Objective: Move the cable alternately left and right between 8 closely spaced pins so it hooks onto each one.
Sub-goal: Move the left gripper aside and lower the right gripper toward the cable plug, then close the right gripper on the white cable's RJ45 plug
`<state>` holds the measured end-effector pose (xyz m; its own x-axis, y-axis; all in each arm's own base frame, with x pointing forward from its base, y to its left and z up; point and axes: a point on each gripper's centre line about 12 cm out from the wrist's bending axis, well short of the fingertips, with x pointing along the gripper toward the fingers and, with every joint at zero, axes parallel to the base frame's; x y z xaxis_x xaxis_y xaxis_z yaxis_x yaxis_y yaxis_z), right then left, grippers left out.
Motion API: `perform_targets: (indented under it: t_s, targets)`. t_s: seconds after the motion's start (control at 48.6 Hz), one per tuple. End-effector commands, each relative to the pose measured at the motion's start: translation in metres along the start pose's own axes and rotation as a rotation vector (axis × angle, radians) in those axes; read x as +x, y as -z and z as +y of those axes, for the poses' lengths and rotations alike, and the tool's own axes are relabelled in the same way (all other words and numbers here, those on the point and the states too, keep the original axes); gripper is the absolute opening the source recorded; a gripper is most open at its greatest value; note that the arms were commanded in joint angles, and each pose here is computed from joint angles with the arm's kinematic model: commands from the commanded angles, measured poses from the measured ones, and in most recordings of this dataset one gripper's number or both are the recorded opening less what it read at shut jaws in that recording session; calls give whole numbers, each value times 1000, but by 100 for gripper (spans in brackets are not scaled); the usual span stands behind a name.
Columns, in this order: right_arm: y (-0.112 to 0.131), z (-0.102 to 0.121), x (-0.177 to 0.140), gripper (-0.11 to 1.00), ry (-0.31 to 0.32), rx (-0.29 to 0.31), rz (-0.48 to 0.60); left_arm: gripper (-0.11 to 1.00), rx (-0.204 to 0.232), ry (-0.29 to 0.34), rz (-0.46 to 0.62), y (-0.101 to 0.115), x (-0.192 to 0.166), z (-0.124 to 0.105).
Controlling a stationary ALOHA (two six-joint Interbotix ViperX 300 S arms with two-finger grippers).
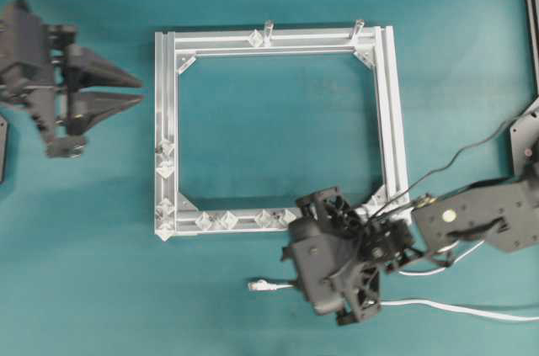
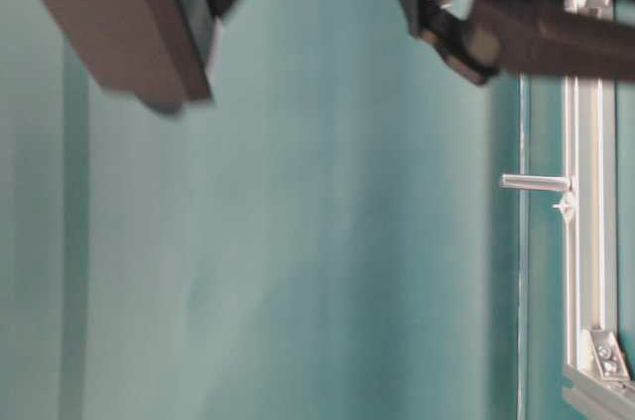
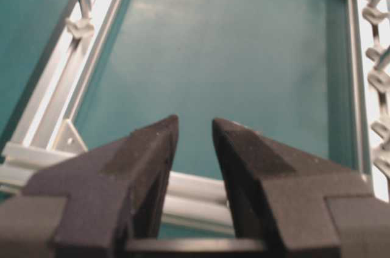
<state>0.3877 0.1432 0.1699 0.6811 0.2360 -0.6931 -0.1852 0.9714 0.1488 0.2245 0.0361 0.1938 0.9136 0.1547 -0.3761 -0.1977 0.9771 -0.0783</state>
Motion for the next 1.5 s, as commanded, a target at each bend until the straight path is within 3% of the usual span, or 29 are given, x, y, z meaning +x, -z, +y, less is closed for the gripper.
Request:
perform_targets:
  t_s: [0.0,0.247,0.515,0.741,1.05,1.277,1.482]
  targets:
    - [-17,5,-1,55,-1,21,-10,37,4,6,-29,2,-14,0]
    - [-25,7,13,54,13,75,20,37,4,21,-93,22,-57,1]
    - [-25,7,33,54,31,80,67,37,6,36,-159,33,-89,2]
    - [-21,7,49,54,36,93,91,37,8,33,-149,35,-88,2]
    - [-10,9,68,54,43,156,122,37,9,29,-128,36,-84,2]
    - [4,15,81,54,42,146,158,37,10,30,-128,36,-84,2]
    - [3,15,83,54,42,146,156,37,6,32,-127,36,-84,2]
